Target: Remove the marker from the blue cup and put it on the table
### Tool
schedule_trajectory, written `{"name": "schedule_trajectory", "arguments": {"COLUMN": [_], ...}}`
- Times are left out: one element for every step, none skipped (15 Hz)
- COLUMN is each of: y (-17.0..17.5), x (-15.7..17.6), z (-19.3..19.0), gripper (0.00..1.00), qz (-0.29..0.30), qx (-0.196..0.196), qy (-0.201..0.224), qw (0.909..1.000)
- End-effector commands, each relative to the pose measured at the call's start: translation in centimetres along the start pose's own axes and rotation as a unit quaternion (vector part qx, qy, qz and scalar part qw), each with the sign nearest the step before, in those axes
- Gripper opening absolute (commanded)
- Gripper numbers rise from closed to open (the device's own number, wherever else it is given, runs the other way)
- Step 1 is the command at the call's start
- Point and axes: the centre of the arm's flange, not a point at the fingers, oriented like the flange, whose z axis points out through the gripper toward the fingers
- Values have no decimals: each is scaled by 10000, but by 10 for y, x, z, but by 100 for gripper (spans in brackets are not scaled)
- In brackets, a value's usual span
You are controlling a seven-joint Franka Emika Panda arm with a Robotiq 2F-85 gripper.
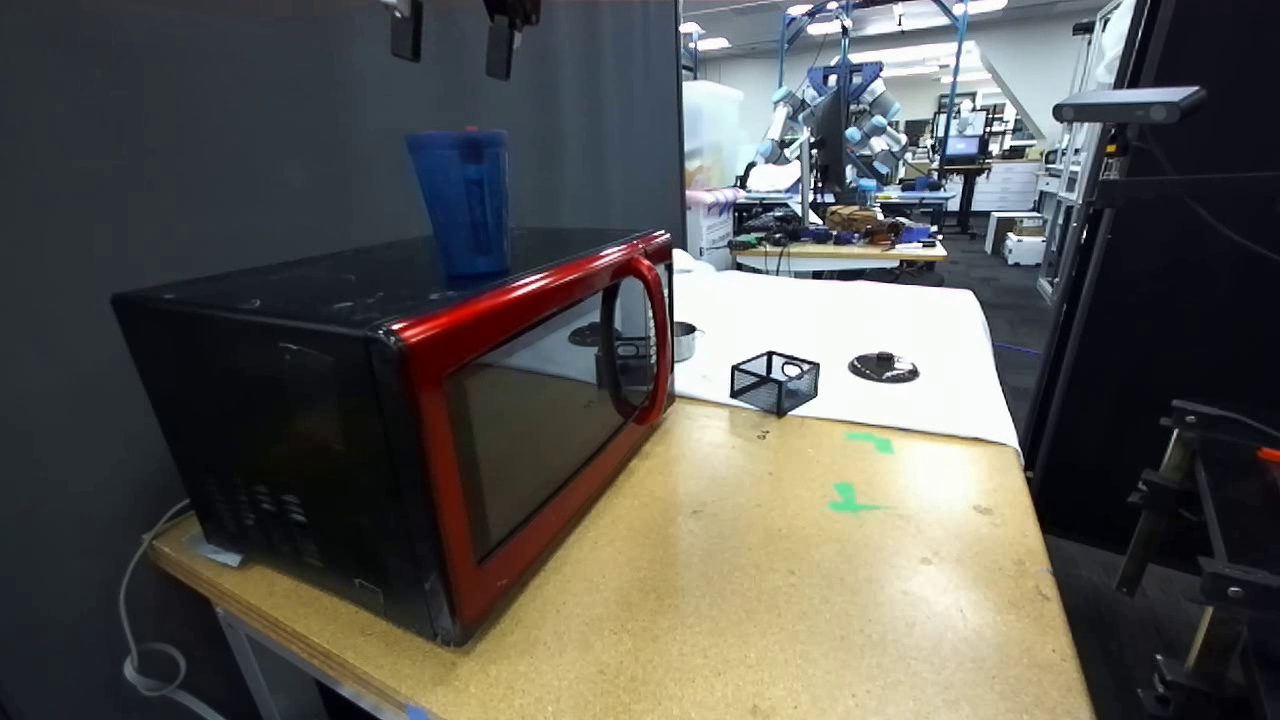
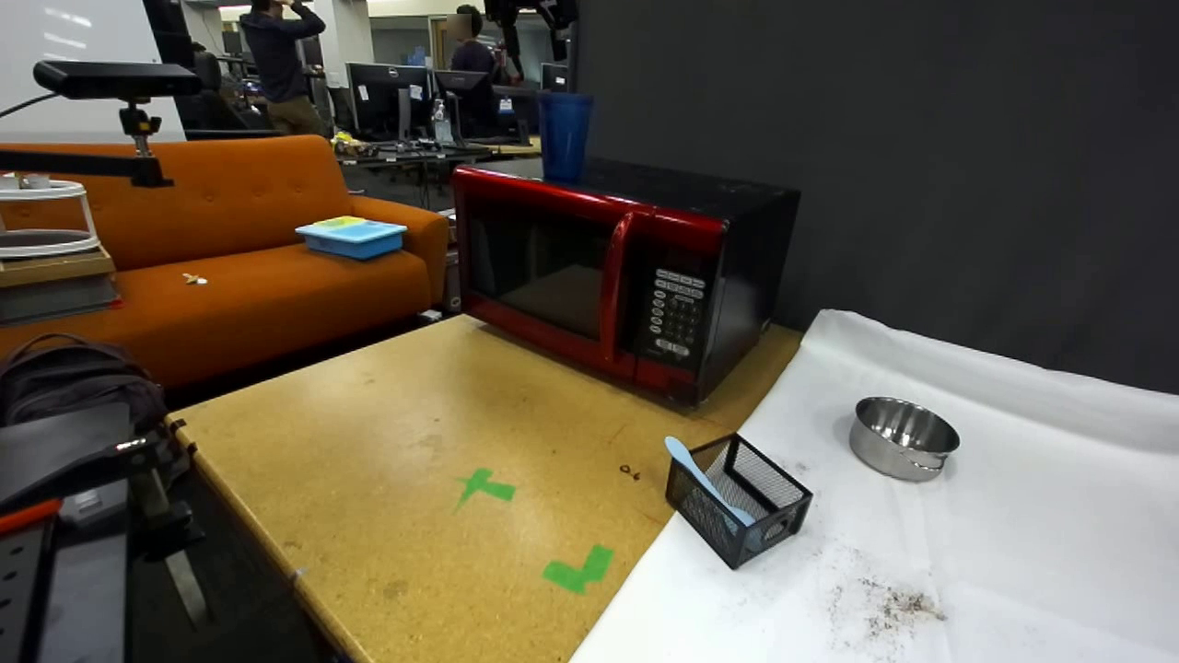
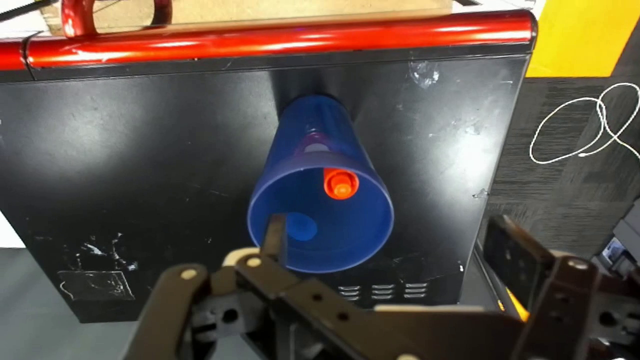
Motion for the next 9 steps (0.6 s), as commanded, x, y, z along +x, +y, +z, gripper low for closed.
{"name": "schedule_trajectory", "arguments": {"y": [2,5,5,5,4,3,1,0,-1], "x": [24,24,26,26,25,25,23,20,18], "z": [5,8,8,9,9,10,13,15,17], "gripper": [100,100,100,100,100,100,100,100,100], "qz": [196,233,266,290,312,326,345,373,401], "qx": [-179,-190,-194,-195,-190,-195,-196,-193,-197], "qy": [-161,-187,-202,-224,-243,-267,-284,-297,-312], "qw": [9995,9994,9993,9991,9990,9989,9988,9987,9985]}}
